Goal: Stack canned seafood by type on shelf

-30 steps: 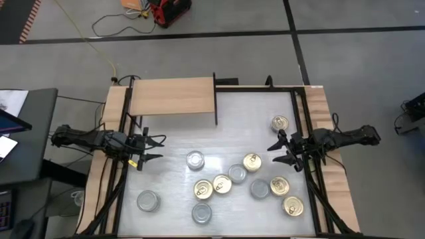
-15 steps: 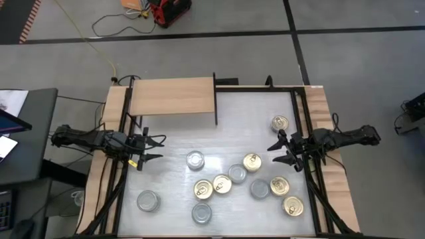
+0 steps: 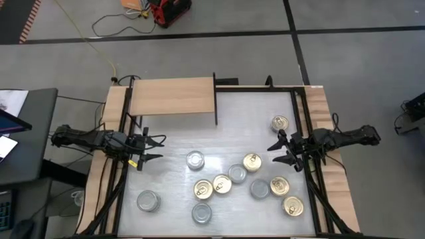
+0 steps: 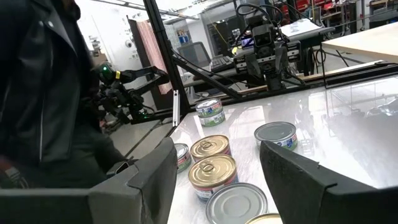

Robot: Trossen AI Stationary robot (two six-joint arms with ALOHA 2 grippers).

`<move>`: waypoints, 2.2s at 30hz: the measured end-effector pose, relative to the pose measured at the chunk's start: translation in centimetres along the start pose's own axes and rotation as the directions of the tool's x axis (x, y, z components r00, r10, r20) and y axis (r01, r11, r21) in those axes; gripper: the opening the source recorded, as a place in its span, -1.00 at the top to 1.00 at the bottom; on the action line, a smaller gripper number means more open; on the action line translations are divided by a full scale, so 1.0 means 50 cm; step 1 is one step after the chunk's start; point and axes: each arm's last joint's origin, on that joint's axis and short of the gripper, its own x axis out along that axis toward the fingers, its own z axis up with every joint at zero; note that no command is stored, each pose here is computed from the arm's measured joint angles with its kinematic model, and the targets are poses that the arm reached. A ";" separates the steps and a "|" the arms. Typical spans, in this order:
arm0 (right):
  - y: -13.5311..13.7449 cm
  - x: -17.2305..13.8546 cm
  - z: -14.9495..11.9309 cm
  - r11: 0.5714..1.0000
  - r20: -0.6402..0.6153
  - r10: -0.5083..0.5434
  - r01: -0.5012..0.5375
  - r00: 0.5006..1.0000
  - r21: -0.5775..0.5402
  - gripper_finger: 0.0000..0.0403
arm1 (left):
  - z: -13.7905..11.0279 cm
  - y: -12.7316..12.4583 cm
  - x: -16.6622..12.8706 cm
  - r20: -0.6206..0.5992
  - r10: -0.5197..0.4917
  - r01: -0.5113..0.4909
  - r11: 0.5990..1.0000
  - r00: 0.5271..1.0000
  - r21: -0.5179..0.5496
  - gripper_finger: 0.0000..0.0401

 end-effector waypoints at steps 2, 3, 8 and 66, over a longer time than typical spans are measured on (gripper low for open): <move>0.000 0.000 0.000 1.000 0.000 0.000 0.000 1.000 0.000 -0.27 | 0.000 0.000 0.000 0.000 0.000 0.000 1.000 1.000 0.000 0.05; 0.000 0.000 0.000 1.000 0.000 -0.001 0.001 1.000 0.000 -0.27 | 0.000 0.000 0.000 0.000 0.000 0.000 1.000 1.000 0.000 0.05; 0.000 0.000 0.000 1.000 0.000 0.000 0.000 1.000 0.000 -0.27 | 0.000 0.000 0.000 0.000 0.000 0.000 1.000 1.000 0.000 0.05; 0.000 0.000 0.000 1.000 0.000 0.000 0.000 1.000 0.000 -0.27 | 0.000 0.001 0.000 0.001 0.012 -0.012 1.000 1.000 0.010 0.05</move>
